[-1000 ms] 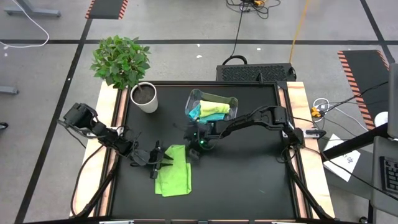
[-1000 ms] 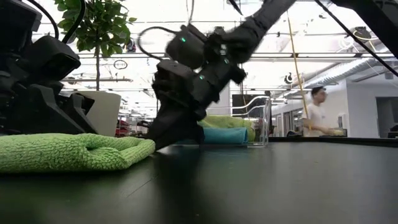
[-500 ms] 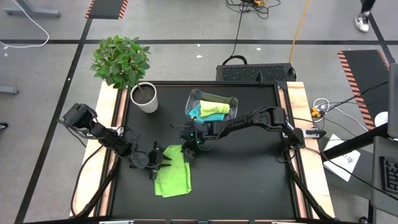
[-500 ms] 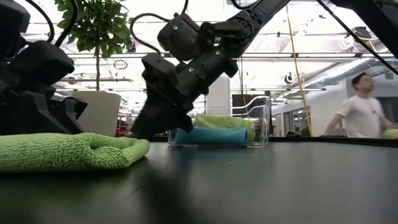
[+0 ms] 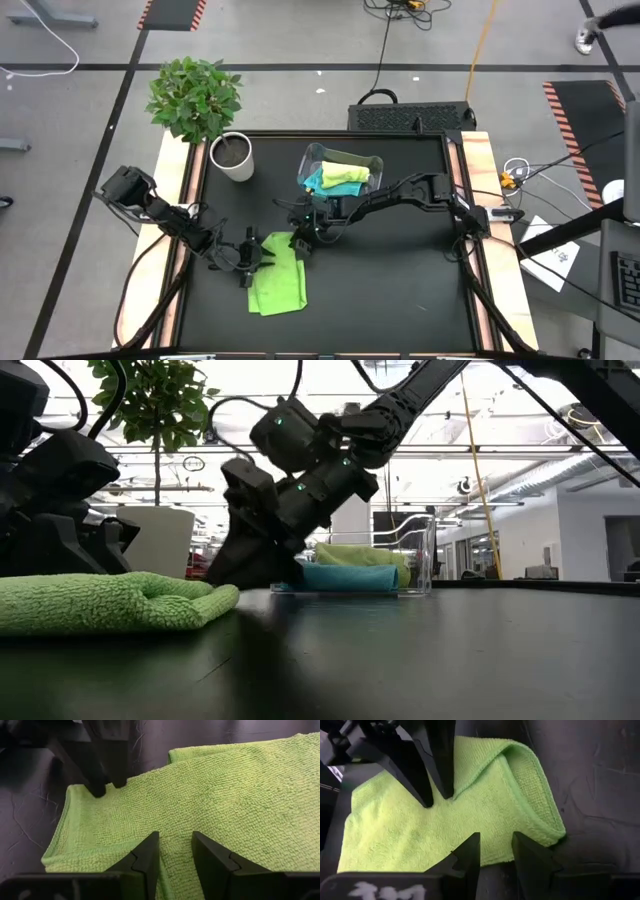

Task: Fold microfiber towels
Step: Fold the green towel

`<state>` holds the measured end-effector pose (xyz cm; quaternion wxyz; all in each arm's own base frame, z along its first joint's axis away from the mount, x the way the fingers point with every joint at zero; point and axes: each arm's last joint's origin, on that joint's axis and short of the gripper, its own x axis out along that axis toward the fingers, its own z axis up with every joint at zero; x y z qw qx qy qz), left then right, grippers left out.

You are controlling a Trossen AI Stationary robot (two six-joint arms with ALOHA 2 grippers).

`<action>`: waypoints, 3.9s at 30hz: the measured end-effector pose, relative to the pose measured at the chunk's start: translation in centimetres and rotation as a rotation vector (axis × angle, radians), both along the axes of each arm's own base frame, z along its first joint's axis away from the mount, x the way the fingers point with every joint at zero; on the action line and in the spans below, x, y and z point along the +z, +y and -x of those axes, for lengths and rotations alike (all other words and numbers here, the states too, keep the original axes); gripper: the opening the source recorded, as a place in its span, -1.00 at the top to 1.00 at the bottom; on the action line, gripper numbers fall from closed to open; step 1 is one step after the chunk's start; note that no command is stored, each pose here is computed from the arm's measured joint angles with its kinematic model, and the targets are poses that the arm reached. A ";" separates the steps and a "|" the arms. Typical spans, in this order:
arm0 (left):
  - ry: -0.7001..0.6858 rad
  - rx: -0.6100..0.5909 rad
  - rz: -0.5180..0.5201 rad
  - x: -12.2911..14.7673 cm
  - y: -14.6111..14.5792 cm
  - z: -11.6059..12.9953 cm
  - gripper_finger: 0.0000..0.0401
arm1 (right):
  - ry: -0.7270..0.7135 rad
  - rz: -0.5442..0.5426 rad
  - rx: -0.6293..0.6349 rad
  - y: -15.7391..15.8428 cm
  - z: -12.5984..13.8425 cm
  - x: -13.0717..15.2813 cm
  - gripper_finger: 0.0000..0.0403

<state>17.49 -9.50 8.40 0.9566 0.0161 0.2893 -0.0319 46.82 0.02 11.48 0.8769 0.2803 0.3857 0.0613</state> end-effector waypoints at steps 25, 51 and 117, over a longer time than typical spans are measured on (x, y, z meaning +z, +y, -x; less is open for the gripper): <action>-0.020 -0.028 -0.042 0.0 -0.7 0.4 0.41 | 0.080 -0.010 -0.040 -1.5 0.8 0.4 0.47; -0.071 -0.069 -0.085 0.6 -0.8 0.1 0.41 | -0.160 0.052 0.090 -1.2 -1.0 -1.0 0.96; -0.070 0.280 -0.295 4.2 -4.6 -1.1 0.41 | -0.390 0.409 0.272 1.8 0.7 8.6 1.00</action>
